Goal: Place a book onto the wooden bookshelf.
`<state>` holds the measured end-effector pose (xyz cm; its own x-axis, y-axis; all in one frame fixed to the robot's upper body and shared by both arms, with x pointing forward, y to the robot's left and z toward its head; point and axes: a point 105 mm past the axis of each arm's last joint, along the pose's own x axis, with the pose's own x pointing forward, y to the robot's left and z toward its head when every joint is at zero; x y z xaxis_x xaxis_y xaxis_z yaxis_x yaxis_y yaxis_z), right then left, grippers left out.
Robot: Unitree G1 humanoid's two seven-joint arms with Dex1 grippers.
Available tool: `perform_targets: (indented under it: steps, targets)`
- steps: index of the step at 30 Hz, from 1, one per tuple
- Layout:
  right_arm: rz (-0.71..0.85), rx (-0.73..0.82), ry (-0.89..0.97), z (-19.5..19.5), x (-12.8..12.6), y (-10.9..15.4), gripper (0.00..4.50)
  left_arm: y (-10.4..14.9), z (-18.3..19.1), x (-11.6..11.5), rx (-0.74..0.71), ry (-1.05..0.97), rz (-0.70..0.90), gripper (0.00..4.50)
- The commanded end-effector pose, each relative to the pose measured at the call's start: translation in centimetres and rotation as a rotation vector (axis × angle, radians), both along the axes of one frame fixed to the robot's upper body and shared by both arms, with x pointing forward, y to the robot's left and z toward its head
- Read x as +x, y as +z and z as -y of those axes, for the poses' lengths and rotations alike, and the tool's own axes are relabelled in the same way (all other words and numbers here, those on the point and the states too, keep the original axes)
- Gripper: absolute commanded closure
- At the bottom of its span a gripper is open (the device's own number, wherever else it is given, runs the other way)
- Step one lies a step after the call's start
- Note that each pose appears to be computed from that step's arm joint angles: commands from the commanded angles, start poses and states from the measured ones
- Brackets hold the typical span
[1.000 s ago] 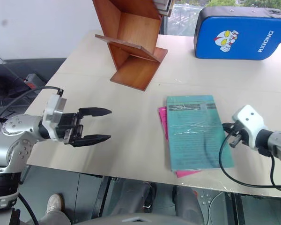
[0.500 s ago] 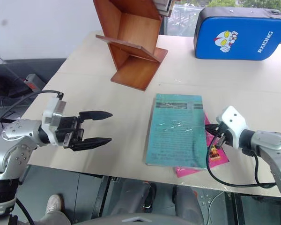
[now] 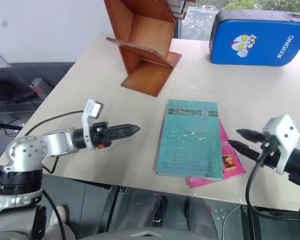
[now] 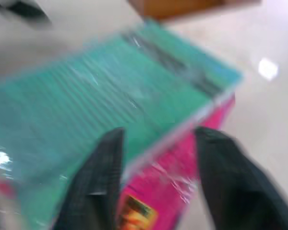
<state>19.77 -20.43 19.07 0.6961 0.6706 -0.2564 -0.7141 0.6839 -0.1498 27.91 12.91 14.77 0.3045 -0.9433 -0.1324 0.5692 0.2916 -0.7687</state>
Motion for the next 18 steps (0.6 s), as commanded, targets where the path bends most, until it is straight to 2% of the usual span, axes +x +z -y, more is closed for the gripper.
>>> perform_targets:
  steps: [1,4,9,18]
  targets:
    - [0.036,0.008,0.112,-2.2,-3.0,1.5,0.88,-0.2,0.7,0.5,-0.023,-0.038,-0.134,0.0]
    - [0.083,-0.022,0.164,-3.7,-4.3,1.9,0.88,-0.8,1.9,1.4,-0.017,-0.058,-0.208,0.0]
    - [0.089,-0.022,0.199,-4.8,-4.5,1.9,0.88,-1.4,4.0,3.1,-0.04,-0.067,-0.29,0.0]
    - [0.111,-0.034,0.21,-5.8,-4.1,1.8,0.88,-3.4,7.9,3.3,-0.009,-0.174,-0.337,0.0]
